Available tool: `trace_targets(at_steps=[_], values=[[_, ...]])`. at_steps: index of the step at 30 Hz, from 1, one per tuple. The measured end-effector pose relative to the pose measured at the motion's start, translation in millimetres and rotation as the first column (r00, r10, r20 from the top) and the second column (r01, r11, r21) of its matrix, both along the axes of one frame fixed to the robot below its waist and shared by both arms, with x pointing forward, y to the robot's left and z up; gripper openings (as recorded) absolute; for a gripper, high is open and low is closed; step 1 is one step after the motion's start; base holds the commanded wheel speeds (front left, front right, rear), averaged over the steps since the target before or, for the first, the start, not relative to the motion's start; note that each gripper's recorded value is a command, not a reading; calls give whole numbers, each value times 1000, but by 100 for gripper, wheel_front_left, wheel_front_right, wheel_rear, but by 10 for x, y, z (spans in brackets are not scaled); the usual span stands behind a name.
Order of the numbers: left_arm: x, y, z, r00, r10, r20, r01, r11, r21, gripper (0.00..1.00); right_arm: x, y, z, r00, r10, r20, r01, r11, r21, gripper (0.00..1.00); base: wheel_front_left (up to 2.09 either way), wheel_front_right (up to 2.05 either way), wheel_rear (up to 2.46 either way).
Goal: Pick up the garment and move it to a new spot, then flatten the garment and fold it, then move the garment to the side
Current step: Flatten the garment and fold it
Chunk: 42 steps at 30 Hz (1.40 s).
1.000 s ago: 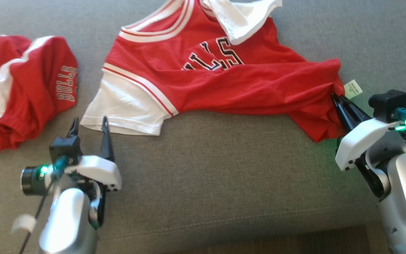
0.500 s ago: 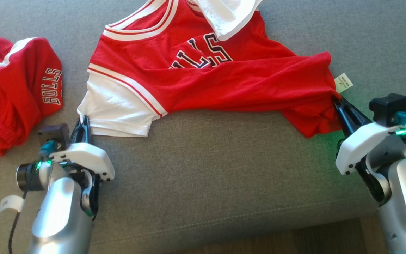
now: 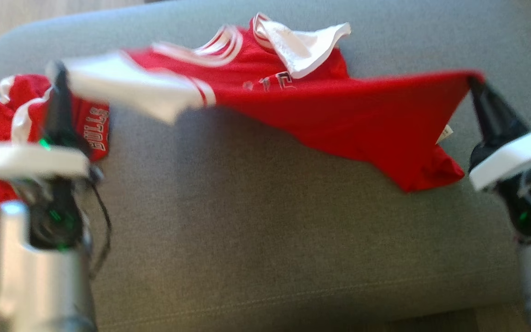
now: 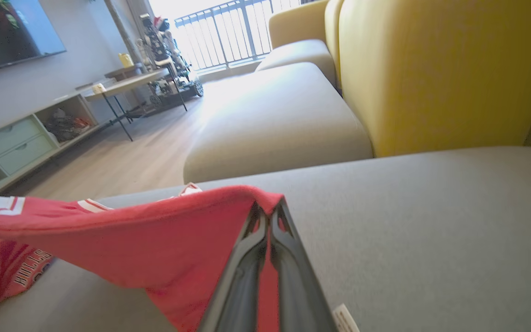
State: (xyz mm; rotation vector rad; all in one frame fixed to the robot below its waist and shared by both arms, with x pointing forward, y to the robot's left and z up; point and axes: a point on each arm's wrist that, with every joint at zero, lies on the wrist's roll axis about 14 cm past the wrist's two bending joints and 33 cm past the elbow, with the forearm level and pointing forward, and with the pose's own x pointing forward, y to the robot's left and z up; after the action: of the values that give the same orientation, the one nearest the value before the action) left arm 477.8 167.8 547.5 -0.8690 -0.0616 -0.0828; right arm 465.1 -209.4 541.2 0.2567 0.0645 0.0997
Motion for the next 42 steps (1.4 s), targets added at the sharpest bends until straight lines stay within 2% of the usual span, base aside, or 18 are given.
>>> trace_targets(at_steps=[3, 5, 8, 11, 15, 19, 21, 27, 30, 34, 35, 39, 42], values=[[99, 64, 763, 990, 8, 142, 5, 996, -94, 0, 89, -15, 526, 993, 13, 117, -12, 1000, -8, 0, 0, 0, 0], [167, 4, 1184, 978, -22, 207, 42, 995, -95, 0, 156, -25, 892, 981, 18, 192, -13, 1000, -26, 0, 0, 0, 0], [352, -108, 1688, 960, -66, 273, 80, 996, -38, 0, 338, -64, 1282, 970, 17, 241, -3, 998, -61, 0, 0, 0, 0], [666, -190, 2011, 952, -83, 294, 77, 997, 32, 0, 654, -6, 1471, 972, 34, 231, -9, 994, -106, 0, 0, 0, 0], [1169, -147, 2262, 950, -43, 310, -5, 988, 152, 0, 1154, 33, 1666, 972, 27, 232, 17, 983, -183, 0, 0, 0, 0], [1627, -55, 2451, 925, 2, 380, -83, 977, 196, 0, 1622, 122, 1753, 959, 24, 283, 52, 966, -255, 0, 0, 0, 0], [1798, -78, 2527, 895, -5, 446, -109, 967, 231, 0, 1825, 167, 1714, 951, 20, 307, 61, 966, -251, 0, 0, 0, 0], [2190, -62, 2465, 799, 48, 599, -169, 974, 148, 0, 2271, 118, 1636, 899, 15, 437, 138, 939, -315, 0, 0, 0, 0], [2390, -71, 2035, 830, 48, 555, -138, 983, 122, 0, 2472, 146, 1254, 916, 35, 400, 122, 925, -360, 0, 0, 0, 0], [2417, -60, 1225, 899, 14, 438, -99, 980, 172, 0, 2627, 237, 527, 958, 46, 283, 60, 933, -355, 0, 0, 0, 0], [2417, -60, 1225, 899, 14, 438, -99, 980, 172, 0, 2627, 237, 527, 958, 46, 283, 60, 933, -355, 0, 0, 0, 0], [2160, 98, 390, 959, 10, 284, -62, 982, 176, 0, 2588, 314, -101, 984, 49, 170, 8, 948, -317, 0, 0, 0, 0], [1833, 150, -64, 984, 5, 177, -33, 988, 153, 0, 2407, 321, -425, 995, 41, 96, -13, 960, -281, 0, 0, 0, 0]])
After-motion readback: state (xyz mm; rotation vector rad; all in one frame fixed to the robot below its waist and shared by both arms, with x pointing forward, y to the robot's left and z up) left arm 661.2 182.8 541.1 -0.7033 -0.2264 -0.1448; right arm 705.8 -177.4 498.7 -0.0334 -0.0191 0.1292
